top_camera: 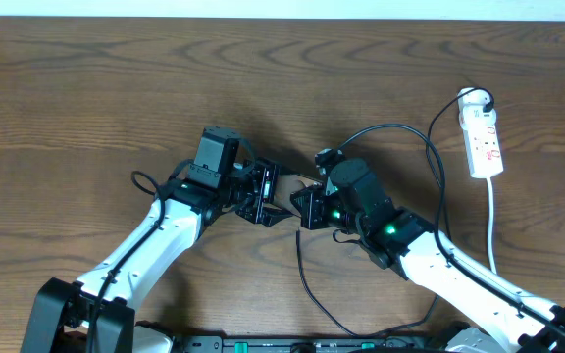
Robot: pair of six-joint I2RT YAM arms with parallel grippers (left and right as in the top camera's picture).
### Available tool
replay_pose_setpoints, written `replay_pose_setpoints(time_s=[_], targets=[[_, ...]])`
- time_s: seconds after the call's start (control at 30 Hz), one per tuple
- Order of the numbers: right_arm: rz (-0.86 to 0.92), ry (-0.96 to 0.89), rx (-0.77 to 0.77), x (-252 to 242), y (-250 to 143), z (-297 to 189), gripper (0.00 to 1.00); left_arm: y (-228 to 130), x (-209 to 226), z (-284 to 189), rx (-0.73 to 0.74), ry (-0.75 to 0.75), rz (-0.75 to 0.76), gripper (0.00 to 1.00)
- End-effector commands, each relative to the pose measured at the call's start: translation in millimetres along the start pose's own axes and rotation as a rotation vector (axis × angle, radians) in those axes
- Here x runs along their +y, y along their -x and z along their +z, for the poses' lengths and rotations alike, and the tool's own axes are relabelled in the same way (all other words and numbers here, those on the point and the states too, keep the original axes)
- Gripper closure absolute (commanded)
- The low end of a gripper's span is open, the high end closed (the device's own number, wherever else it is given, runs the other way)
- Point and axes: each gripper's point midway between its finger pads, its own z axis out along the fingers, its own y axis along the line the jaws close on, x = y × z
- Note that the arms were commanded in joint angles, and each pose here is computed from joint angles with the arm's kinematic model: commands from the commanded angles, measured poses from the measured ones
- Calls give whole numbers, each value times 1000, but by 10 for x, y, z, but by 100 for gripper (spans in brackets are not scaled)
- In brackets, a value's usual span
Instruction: Plug charger to phone and switch on socket
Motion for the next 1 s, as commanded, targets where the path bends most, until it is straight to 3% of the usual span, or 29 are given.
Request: replay_pose_setpoints(time_s=[0.0, 0.3, 0.33, 0.37, 0.43, 0.5, 0.8, 0.97], targets=[[19, 35, 1, 110, 17, 4, 99, -144, -146, -54, 36, -32, 41, 93], [15, 66, -6, 176, 47, -1, 99, -144, -145, -54, 36, -32, 41, 90], [15, 66, -6, 176, 47, -1, 99, -144, -145, -54, 36, -31, 41, 83], [15, 66, -6, 177, 46, -1, 99, -144, -145, -54, 36, -31, 41, 57], [15, 66, -6, 176, 47, -1, 99, -143, -145, -55, 36, -32, 41, 29], [13, 69, -11, 183, 59, -2, 99, -143, -145, -55, 36, -32, 41, 10], [19, 67, -22, 161, 99, -9, 99, -173, -142, -64, 58, -29, 48, 9], [41, 51, -46, 62, 199, -34, 99, -183, -177, -127, 88, -46, 123, 9]])
